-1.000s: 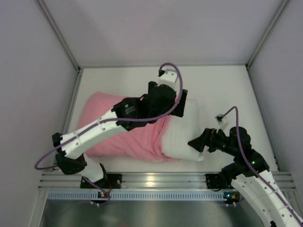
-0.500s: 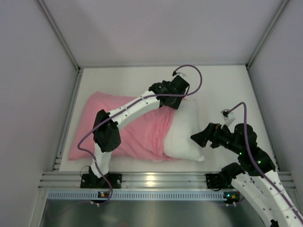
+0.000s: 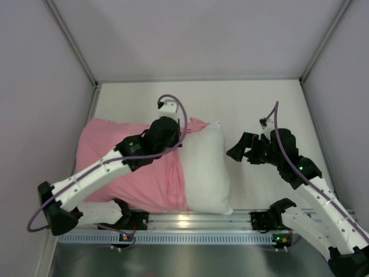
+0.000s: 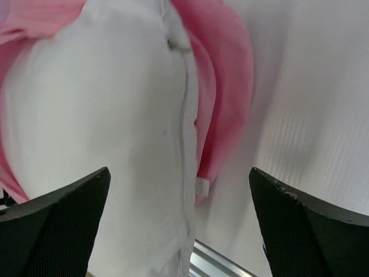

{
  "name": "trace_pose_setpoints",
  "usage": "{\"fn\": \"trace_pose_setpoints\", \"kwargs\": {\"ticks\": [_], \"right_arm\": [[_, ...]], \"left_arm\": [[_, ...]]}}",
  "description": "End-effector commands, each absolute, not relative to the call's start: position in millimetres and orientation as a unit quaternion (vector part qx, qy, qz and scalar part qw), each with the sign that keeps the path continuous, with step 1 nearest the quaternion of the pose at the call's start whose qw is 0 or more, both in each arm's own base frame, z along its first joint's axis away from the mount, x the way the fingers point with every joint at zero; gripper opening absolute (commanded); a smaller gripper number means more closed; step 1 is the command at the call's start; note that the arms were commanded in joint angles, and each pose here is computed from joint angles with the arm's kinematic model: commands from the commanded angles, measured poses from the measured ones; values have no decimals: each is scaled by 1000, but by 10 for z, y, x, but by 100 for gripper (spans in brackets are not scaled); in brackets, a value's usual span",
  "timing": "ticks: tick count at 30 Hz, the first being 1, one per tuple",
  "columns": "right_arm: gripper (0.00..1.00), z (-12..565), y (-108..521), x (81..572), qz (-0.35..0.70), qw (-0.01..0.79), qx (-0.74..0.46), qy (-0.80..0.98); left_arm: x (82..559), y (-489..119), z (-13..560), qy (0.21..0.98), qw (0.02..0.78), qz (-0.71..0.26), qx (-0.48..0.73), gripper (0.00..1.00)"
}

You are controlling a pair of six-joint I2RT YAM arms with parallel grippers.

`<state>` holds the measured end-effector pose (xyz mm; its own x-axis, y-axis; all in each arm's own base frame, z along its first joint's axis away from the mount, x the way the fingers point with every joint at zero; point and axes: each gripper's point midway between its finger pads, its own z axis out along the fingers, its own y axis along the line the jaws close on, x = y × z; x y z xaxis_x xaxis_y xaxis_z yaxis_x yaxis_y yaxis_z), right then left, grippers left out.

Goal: Remove the pillowcase from the pillow

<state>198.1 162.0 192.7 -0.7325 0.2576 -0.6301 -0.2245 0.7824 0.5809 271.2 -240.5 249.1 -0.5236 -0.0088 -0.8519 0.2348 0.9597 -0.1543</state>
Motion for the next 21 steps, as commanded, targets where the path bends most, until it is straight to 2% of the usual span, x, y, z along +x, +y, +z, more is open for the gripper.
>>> {"fn": "trace_pose_setpoints", "kwargs": {"ticks": [1, 8, 12, 17, 21], "right_arm": [[99, 2387, 1745, 2344, 345, 429, -15, 835], [99, 2657, 2254, 2448, 487, 419, -47, 765], [100, 2620, 2546, 2395, 530, 375, -76, 756], [99, 2538, 2958, 2163, 531, 346, -110, 766], [97, 2245, 3229, 2036, 519, 313, -123, 786]], "left_arm": [[2439, -2362, 2867, 809, 528, -258, 18, 0], [2071, -2073, 2773, 786, 527, -323, -8, 0], [1988, -2042, 2822, 778, 527, -342, -3, 0], [1965, -2062, 2887, 773, 527, -352, 0, 0], [1973, -2093, 2921, 774, 525, -354, 3, 0]]}}
